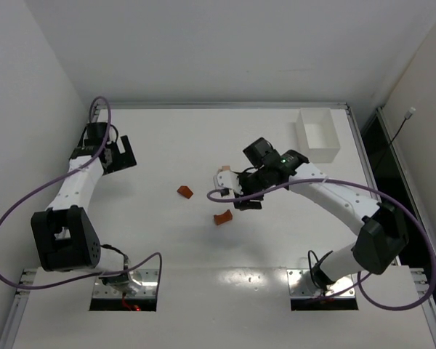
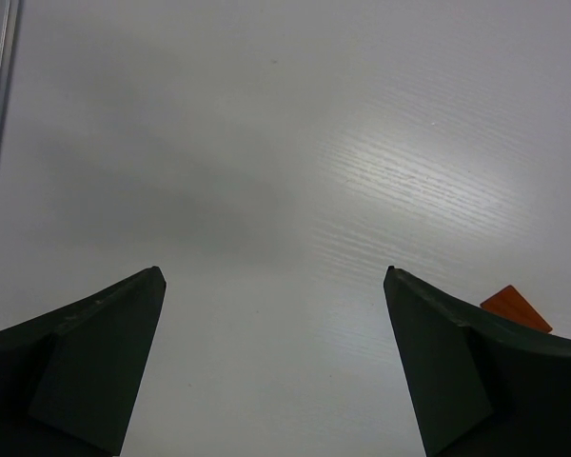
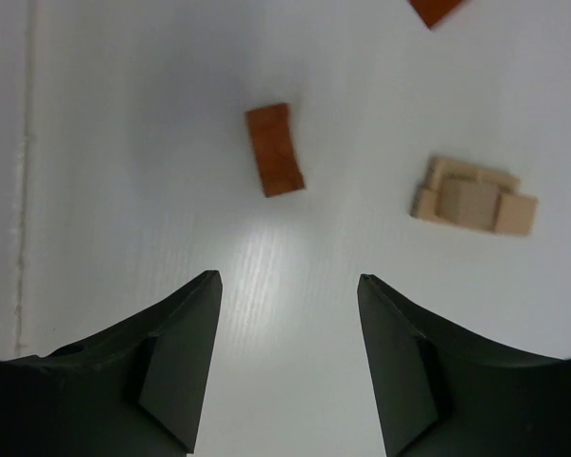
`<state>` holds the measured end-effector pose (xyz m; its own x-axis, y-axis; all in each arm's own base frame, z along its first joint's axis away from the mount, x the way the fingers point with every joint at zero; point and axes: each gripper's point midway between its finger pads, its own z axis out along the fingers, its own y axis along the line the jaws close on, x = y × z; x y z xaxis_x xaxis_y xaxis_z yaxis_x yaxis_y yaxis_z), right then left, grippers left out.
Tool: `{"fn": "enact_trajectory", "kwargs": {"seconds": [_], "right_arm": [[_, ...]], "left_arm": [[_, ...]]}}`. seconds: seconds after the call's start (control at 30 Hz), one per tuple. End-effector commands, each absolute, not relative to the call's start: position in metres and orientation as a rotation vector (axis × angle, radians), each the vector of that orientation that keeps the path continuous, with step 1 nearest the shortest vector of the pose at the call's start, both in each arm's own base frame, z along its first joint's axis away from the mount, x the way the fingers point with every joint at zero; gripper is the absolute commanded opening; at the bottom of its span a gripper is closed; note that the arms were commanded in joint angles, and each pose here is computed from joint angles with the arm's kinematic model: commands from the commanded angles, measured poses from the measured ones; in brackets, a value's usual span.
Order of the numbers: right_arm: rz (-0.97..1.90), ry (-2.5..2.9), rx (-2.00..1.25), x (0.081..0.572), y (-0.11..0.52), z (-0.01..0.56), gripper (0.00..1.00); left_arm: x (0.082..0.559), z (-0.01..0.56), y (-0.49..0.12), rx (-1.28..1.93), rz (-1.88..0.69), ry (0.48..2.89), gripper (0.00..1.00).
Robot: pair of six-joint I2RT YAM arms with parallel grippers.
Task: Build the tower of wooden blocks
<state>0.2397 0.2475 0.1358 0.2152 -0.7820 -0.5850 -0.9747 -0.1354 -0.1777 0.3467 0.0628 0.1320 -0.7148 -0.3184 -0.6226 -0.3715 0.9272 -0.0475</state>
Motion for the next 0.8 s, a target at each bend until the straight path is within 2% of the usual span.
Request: {"fn": "enact_trajectory", "kwargs": {"seconds": [0.0, 0.07, 0.17, 0.3, 0.5, 0.77], "right_arm": [[0.716, 1.322, -2.220, 0.194, 0.264, 0.130, 0.56], [0.733, 1.211, -2.298, 0.182, 0.270, 0.124, 0.56], [0.677, 1.127, -2.400, 0.177, 0.278, 0.107, 0.63], [0.696, 1.133, -2.468, 0.184, 0.295, 0.091, 0.63], [0.655, 1.326, -2.497, 0.224, 0.316, 0.059, 0.62], [0.596, 1.416, -2.515, 0.241, 0.310, 0.032, 0.60]], "left_arm": [[0.363, 0.152, 0.059, -0.432, 0.065, 2.382, 1.00], [0.363, 0.152, 0.058, -0.419, 0.043, 2.385, 1.00], [0.362, 0.152, 0.061, -0.421, 0.022, 2.385, 1.00], [0.360, 0.150, 0.064, -0.433, 0.026, 2.392, 1.00], [0.356, 0.151, 0.068, -0.451, 0.023, 2.388, 1.00], [0.351, 0.147, 0.073, -0.459, 0.024, 2.395, 1.00]]}}
